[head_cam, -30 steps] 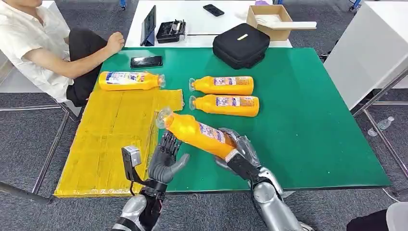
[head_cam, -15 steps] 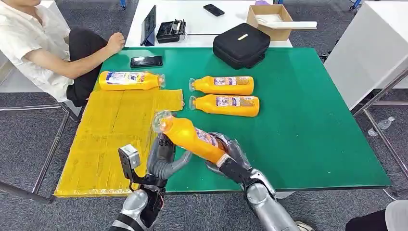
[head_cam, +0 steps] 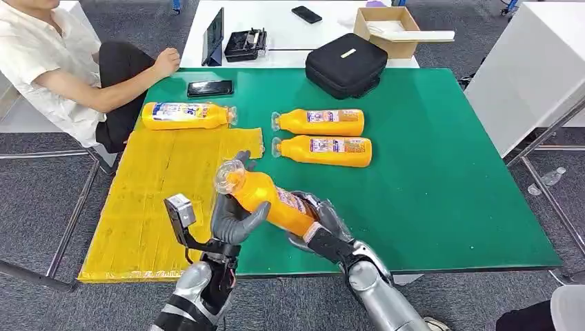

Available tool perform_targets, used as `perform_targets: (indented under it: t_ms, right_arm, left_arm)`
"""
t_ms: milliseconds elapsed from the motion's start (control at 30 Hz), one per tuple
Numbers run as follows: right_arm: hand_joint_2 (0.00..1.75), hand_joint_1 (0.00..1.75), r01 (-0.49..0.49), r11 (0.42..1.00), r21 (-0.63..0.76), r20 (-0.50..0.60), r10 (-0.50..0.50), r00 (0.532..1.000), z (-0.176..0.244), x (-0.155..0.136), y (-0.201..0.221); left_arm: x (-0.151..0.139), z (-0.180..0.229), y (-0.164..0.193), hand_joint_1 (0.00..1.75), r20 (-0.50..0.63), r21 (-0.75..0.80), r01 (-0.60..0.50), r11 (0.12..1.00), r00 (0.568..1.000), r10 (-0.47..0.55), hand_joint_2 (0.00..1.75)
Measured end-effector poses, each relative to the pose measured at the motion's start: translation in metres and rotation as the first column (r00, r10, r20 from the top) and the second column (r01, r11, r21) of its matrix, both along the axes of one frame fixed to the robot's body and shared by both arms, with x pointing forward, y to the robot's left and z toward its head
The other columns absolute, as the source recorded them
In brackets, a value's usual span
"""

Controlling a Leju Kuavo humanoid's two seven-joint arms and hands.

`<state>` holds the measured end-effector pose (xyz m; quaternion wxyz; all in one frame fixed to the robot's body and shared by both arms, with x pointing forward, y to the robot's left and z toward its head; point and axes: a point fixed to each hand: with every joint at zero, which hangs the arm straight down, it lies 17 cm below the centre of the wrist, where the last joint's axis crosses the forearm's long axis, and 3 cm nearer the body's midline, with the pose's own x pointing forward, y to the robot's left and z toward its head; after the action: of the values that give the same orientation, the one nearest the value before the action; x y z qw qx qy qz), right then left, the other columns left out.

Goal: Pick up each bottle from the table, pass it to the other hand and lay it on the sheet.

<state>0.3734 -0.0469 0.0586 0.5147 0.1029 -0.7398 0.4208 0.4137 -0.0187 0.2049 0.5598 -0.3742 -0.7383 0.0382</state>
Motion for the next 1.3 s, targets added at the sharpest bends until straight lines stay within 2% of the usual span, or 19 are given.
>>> perform_targets:
  t_ms: [367, 700, 733, 867, 900, 1133, 1300]
  right_arm:
    - [1.75, 1.75, -0.009, 1.000, 0.025, -0.017, 0.009, 1.000, 0.001, -0.003, 0.004]
    - [1.75, 1.75, 0.004, 1.000, 0.026, -0.028, -0.004, 1.000, -0.002, -0.006, 0.003]
    - [1.75, 1.75, 0.005, 1.000, 0.026, -0.028, -0.004, 1.000, -0.002, -0.006, 0.003]
    - [1.75, 1.75, 0.009, 1.000, 0.026, -0.031, -0.008, 1.000, -0.003, -0.007, 0.002]
    - [1.75, 1.75, 0.010, 1.000, 0.027, -0.030, -0.009, 1.000, -0.002, -0.007, 0.002]
    - [1.75, 1.75, 0.020, 0.999, 0.030, -0.026, -0.019, 0.999, -0.002, -0.007, 0.001]
    - [1.75, 1.75, 0.022, 0.999, 0.030, -0.027, -0.021, 0.999, -0.002, -0.007, 0.000]
  left_arm:
    - [0.002, -0.006, -0.003, 0.00, -0.019, -0.006, 0.007, 1.000, 1.000, -0.007, 1.75]
    - [-0.002, -0.007, -0.011, 0.00, 0.045, 0.090, -0.022, 0.996, 0.999, 0.018, 1.75]
    - [-0.002, -0.007, -0.012, 1.54, 0.047, 0.095, -0.023, 0.995, 0.999, 0.019, 1.75]
    - [-0.002, -0.009, -0.012, 1.54, 0.049, 0.098, -0.025, 0.995, 0.999, 0.021, 1.75]
    - [-0.002, -0.009, -0.012, 1.75, 0.049, 0.099, -0.026, 0.995, 0.999, 0.021, 1.75]
    - [-0.002, -0.009, -0.011, 1.75, 0.050, 0.095, -0.027, 0.995, 0.999, 0.023, 1.75]
    - [0.001, -0.013, -0.009, 1.75, 0.002, 0.060, -0.020, 0.998, 1.000, 0.020, 1.75]
